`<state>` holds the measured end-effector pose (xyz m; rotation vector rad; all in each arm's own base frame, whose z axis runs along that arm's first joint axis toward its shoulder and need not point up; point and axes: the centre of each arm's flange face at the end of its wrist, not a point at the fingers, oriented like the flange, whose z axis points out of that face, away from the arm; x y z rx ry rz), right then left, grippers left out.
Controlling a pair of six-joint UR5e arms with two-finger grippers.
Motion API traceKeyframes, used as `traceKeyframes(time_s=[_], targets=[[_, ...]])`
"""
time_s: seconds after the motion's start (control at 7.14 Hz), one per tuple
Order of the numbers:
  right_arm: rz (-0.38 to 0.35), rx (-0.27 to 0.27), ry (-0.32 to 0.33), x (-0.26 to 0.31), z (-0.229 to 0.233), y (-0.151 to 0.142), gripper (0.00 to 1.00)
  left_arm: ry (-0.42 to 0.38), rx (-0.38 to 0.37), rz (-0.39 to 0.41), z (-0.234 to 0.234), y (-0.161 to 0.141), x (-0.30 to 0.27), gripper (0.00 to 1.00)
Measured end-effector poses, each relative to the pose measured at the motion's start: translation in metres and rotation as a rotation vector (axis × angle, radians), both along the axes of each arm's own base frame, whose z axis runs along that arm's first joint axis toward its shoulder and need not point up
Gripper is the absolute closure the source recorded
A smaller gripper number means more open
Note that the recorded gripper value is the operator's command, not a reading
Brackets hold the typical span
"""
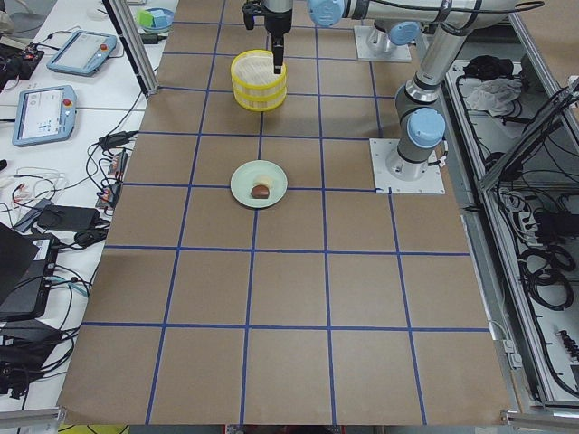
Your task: Place buns in different layers of steamer
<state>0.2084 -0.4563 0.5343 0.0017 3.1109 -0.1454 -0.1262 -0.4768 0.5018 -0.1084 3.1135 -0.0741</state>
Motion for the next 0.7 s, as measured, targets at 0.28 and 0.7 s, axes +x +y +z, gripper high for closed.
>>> traceKeyframes(time_s=[0.28, 0.7], targets=[[0.001, 0.003, 0.001, 0.0002, -0.0004, 0.0004, 0.0, -0.005, 0.002, -0.004, -0.001, 0.0002, 0.0004, 0.0], [0.001, 0.002, 0.0, 0.0006, -0.0003, 0.0004, 0.0, -0.015, 0.009, -0.009, -0.0021, 0.0008, 0.0014, 0.0]])
